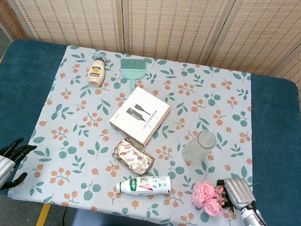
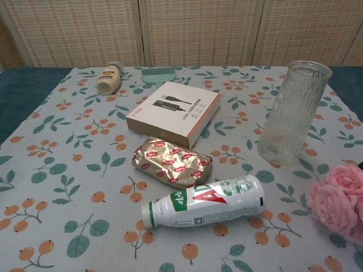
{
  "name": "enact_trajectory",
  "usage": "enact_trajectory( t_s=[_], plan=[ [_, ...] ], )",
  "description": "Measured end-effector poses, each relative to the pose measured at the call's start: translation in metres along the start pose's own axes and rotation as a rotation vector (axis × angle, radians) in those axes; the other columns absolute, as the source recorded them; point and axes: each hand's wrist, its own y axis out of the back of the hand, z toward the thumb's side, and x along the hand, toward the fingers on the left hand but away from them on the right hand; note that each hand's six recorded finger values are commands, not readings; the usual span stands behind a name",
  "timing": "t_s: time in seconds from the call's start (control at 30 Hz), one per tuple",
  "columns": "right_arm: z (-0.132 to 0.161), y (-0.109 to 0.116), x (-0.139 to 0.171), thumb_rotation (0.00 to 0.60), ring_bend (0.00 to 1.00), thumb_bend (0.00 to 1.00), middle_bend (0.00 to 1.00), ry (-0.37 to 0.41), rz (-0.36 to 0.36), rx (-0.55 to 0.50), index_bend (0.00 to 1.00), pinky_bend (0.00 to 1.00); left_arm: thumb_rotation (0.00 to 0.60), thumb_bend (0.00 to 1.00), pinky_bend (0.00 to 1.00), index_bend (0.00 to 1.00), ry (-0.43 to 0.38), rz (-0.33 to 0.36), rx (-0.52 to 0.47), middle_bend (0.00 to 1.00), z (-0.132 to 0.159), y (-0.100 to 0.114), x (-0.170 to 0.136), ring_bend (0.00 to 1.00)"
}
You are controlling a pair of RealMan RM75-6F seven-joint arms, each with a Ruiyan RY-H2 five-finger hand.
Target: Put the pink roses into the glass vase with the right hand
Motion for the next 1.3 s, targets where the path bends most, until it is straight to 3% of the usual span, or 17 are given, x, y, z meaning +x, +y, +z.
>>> enact_trajectory(
  t_s=[0.17,0.33,0.7,0.8,1.07,1.3],
  plan=[
    [0.018,0.028,0.016,0.600,0.88,0.39,0.91,0.074,-0.075,-0.099,0.90,1.00,0.600,0.35,0.28,0.11,0.004,0.000,-0.003,0.18,-0.001,0.000,0.000,0.06],
    [0.037,0.076,0.047,0.600,0.88,0.45,0.91,0.154,-0.133,-0.266,0.91,1.00,0.600,0.35,0.28,0.11,0.003,0.005,-0.006,0.18,-0.001,0.002,-0.001,0.06],
    [0.062,0.170,0.094,0.600,0.88,0.51,0.91,0.288,-0.175,-0.677,0.91,1.00,0.600,0.35,0.28,0.11,-0.002,0.000,-0.002,0.18,0.001,0.000,-0.001,0.06],
    [0.071,0.198,0.094,0.600,0.88,0.52,0.91,0.337,-0.221,-0.763,0.91,1.00,0.600,0.35,0.28,0.11,-0.002,-0.001,-0.001,0.18,0.001,0.000,0.000,0.06],
    [0.074,0.238,0.072,0.600,0.88,0.55,0.91,0.358,-0.301,-0.951,0.91,1.00,0.600,0.35,0.28,0.11,-0.001,-0.001,0.000,0.18,0.001,0.000,0.000,0.06],
    [0.073,0.247,0.041,0.600,0.88,0.56,0.91,0.356,-0.296,-1.022,0.91,1.00,0.600,0.35,0.28,0.11,-0.002,0.000,0.004,0.18,0.001,0.000,-0.001,0.06]
  ],
)
